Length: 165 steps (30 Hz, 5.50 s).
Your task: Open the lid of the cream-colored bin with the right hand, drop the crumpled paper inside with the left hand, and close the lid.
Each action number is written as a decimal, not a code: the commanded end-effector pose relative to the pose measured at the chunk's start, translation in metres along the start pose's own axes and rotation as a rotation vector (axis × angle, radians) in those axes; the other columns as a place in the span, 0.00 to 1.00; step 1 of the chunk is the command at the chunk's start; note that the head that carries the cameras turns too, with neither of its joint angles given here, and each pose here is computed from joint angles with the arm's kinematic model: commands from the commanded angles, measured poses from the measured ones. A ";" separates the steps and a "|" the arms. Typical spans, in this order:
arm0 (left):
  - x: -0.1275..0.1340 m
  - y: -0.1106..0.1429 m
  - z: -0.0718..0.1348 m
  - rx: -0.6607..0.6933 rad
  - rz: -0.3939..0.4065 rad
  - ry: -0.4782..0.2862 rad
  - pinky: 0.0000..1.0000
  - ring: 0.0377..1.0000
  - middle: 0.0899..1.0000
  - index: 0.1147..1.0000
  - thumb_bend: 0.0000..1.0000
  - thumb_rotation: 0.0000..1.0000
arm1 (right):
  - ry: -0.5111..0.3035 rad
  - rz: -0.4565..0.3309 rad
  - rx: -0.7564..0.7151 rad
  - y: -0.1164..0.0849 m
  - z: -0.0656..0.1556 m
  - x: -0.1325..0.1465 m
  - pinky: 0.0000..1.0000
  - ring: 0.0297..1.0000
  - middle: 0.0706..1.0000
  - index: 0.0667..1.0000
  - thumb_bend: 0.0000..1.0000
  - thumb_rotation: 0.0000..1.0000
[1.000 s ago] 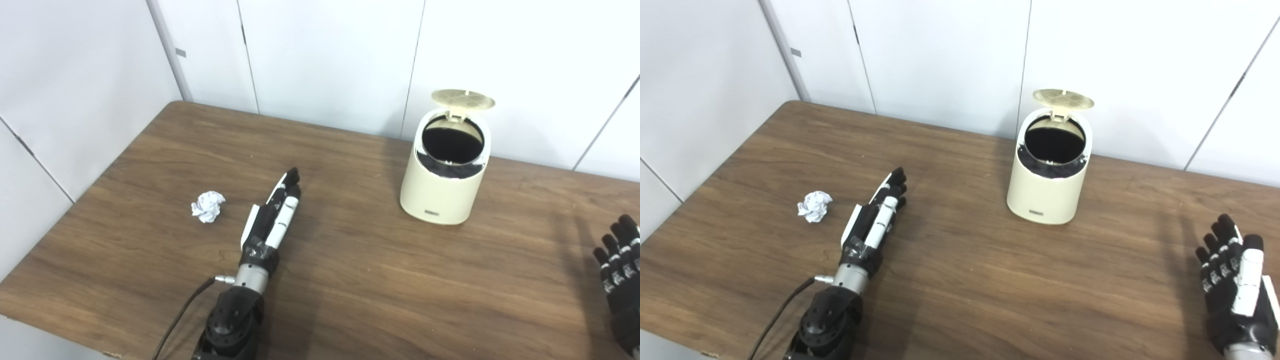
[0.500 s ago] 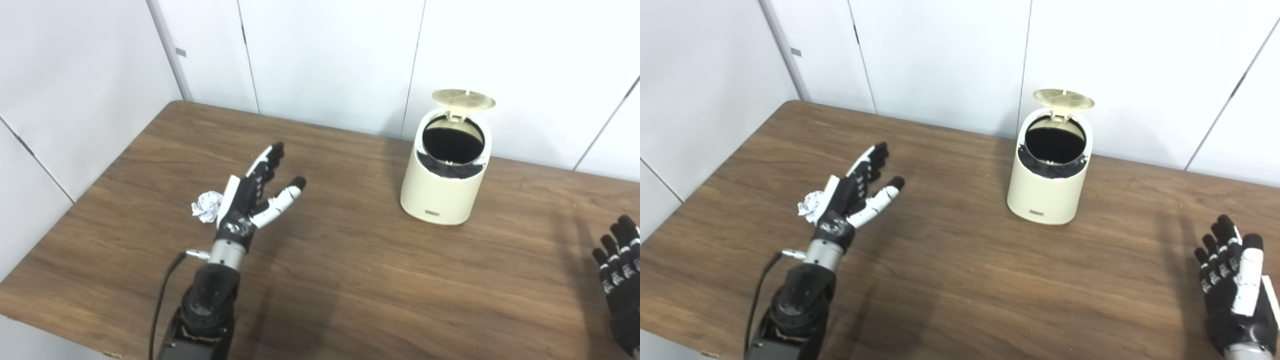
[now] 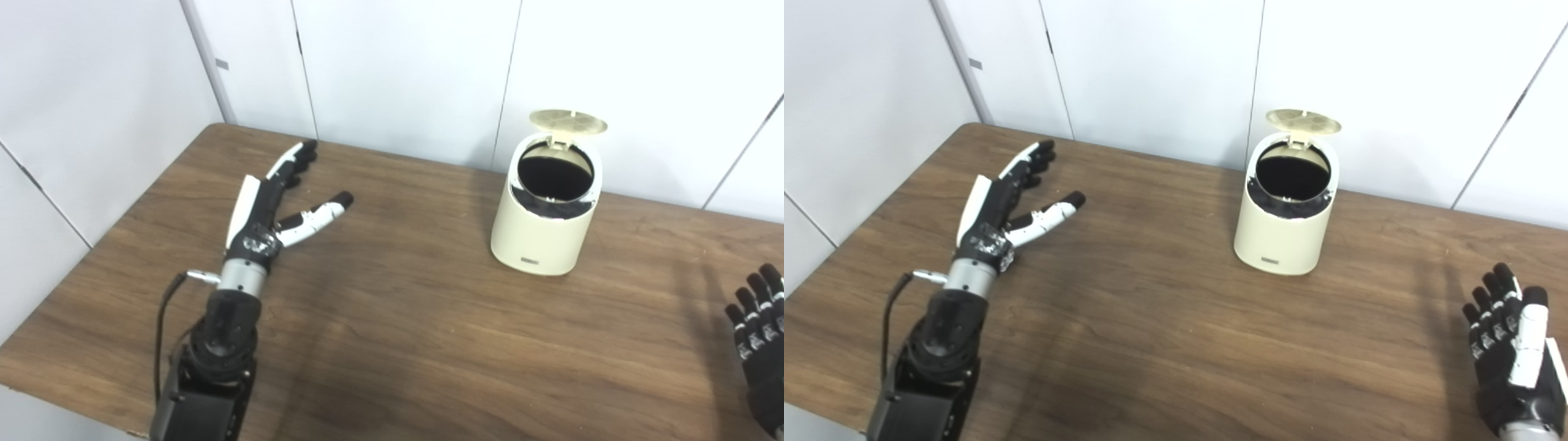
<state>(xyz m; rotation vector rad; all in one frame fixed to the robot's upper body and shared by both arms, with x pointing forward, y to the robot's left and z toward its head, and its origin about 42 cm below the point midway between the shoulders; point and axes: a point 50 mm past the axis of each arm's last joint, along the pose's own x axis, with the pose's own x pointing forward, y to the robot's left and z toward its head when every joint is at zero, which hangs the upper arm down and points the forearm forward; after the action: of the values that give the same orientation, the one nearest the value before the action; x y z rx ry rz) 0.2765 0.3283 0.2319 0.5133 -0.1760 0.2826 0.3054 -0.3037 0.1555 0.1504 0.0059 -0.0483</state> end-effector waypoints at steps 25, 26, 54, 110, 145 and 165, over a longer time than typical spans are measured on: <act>0.022 0.053 0.012 0.723 -0.069 0.171 0.77 0.88 0.87 0.84 0.97 0.17 | -0.075 0.012 0.054 0.003 0.012 0.006 1.00 1.00 1.00 1.00 0.56 1.00; 0.022 0.054 0.010 0.734 -0.074 0.182 0.77 0.88 0.86 0.83 0.97 0.16 | -0.075 0.012 0.057 0.004 0.012 0.006 1.00 1.00 1.00 1.00 0.56 0.99; 0.027 0.055 -0.021 0.848 -0.151 0.376 0.75 0.88 0.88 0.81 0.94 0.13 | -0.059 0.023 0.089 0.001 0.007 0.009 1.00 1.00 0.98 1.00 0.60 0.94; 0.027 0.047 -0.043 0.722 -0.185 0.433 0.59 0.60 0.50 0.41 0.51 0.00 | -0.048 0.025 0.063 0.005 0.009 0.005 0.98 0.98 0.94 0.99 0.58 1.00; 0.025 0.025 -0.010 0.643 -0.163 0.244 0.46 0.40 0.45 0.41 0.50 0.00 | -0.040 0.032 0.116 0.006 -0.003 0.007 1.00 1.00 0.98 1.00 0.56 1.00; 0.057 -0.030 0.069 0.603 -0.213 0.019 0.43 0.38 0.45 0.42 0.50 0.00 | -0.054 0.024 0.078 0.009 -0.028 0.007 1.00 0.99 0.96 1.00 0.59 1.00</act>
<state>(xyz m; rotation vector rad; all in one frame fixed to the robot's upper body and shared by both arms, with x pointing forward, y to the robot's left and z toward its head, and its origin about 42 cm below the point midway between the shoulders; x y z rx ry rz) 0.3279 0.2848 0.2687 1.1071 0.0676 0.0862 0.3116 -0.2937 0.1310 0.2261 -0.0518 -0.0274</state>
